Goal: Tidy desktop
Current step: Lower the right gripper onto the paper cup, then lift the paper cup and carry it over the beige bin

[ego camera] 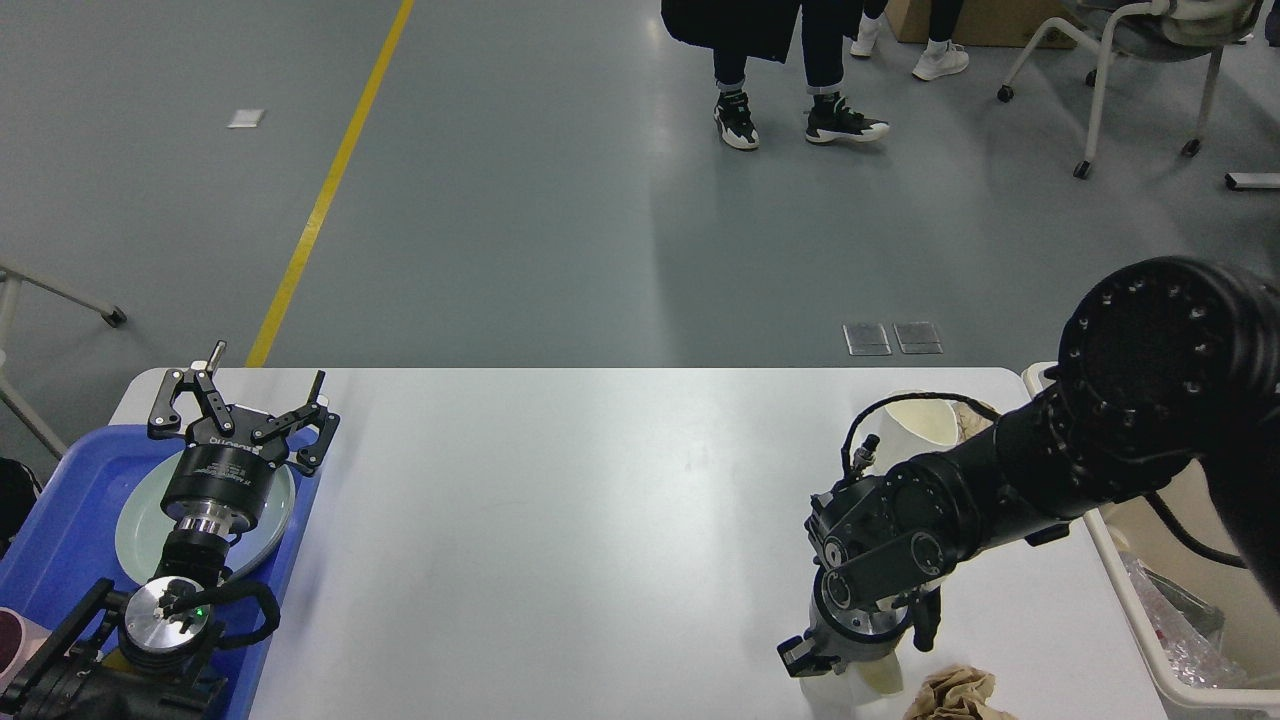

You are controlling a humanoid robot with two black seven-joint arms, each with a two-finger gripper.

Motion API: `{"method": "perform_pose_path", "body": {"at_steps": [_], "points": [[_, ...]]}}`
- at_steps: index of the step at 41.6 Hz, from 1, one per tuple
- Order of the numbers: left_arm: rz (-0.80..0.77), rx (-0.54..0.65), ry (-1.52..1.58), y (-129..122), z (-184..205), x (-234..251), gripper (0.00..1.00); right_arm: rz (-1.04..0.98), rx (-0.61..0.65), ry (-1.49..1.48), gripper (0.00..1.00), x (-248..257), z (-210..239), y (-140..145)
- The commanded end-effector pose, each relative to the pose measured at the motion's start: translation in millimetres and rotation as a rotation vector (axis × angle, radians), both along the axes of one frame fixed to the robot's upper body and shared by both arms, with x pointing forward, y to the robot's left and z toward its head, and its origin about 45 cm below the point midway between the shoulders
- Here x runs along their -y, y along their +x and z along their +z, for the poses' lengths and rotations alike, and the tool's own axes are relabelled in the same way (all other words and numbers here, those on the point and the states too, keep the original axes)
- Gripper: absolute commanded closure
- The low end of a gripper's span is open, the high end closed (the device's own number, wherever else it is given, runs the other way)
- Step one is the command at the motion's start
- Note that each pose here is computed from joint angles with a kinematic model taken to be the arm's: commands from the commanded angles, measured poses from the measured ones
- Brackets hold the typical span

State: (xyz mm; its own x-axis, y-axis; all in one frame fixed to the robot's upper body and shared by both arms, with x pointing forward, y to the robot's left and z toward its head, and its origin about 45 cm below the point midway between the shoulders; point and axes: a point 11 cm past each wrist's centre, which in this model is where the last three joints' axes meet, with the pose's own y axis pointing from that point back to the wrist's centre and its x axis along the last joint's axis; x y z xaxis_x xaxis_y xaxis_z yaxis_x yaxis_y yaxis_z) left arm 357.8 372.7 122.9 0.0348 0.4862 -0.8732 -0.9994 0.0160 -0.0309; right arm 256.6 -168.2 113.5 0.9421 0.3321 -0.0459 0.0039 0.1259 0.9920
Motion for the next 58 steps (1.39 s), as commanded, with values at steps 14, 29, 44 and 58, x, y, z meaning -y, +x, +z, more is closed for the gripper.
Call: {"method": "perform_pose_path", "body": {"at_steps": [14,29,44,58], "points": [[-0.001,0.000,0.000,0.0,-0.1,0.2,0.04,-0.298,0.060,0.066,1.00,-0.1,73.9,48.5],[-0.001,0.000,0.000,0.0,-0.1,0.2,0.04,-0.478,0.080,0.089,1.00,29.3,183.8,84.2],[-0.001,0.000,0.000,0.0,-0.1,0.2,0.04,-0.513,0.179,0.101,1.00,45.8,242.1,82.1],[-0.001,0.000,0.000,0.0,-0.1,0.2,0.04,-0.688,0.295,-0.029,1.00,120.5,225.2,91.9]]}}
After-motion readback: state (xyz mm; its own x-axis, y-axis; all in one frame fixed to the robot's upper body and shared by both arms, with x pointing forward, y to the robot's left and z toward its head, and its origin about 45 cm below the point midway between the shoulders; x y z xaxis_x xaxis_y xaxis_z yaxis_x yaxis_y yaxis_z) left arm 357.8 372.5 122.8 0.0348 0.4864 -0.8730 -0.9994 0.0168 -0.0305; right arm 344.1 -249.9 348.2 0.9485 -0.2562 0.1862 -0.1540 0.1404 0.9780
